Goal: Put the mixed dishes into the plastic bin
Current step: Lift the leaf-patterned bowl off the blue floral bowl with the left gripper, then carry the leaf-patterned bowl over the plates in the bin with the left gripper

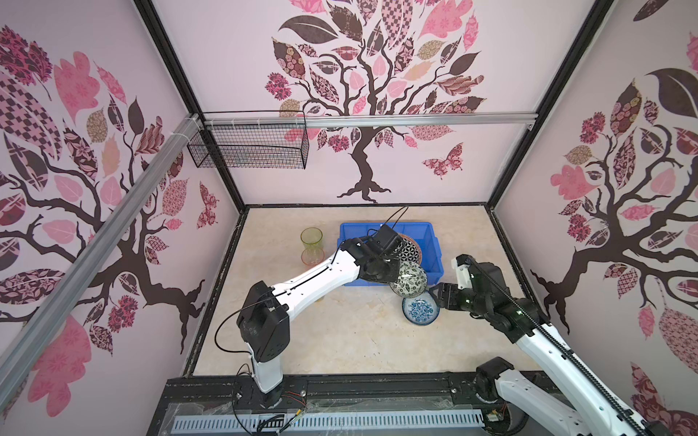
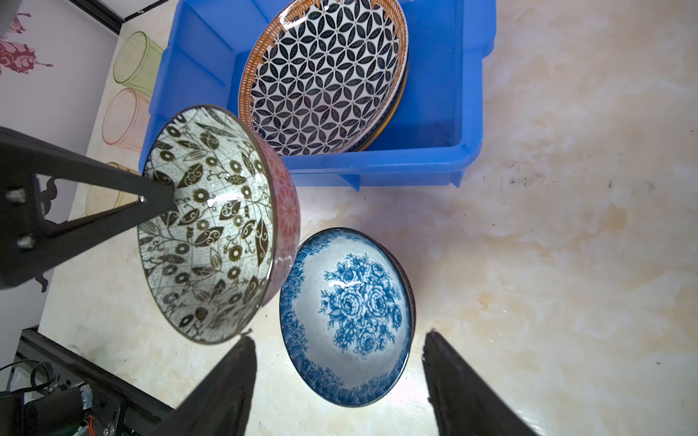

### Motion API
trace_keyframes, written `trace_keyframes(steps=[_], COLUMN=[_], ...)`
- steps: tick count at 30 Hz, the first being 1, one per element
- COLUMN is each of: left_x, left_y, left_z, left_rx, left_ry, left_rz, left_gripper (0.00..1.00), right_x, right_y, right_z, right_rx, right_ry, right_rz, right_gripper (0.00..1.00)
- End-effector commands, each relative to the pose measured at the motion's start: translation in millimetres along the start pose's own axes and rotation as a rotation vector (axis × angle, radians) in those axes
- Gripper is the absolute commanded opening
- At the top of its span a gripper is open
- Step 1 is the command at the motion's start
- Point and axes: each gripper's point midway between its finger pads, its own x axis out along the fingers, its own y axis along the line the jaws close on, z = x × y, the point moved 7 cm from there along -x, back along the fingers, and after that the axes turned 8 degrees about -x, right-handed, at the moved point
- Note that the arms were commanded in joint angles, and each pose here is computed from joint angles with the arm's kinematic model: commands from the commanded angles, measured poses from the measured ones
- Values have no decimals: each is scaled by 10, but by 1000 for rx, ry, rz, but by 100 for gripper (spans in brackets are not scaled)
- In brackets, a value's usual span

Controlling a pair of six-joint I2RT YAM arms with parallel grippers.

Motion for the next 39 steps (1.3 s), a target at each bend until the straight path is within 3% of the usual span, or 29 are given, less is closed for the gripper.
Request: trace_keyframes(steps=[1,17,30,39], left_x=[-230,-395,-192,2], left_y=[-10,252,415,563], left_z=[134,750,1233,1361], left_rx=[22,-38,-78,-94], left_ry=[-76,-198,-198,-162], left_rz=[-6,4,-30,-14], left_gripper=[0,0,0,0], right_x=[-47,7,23,-27], right_y=[60,6,-54,-82], right_z=[98,72,69,71], right_rx=[6,8,52,96], right_ry=[-31,-10,-3,-45], right_rz=[33,-9,-67,-87], right_gripper=[73,73,72,71])
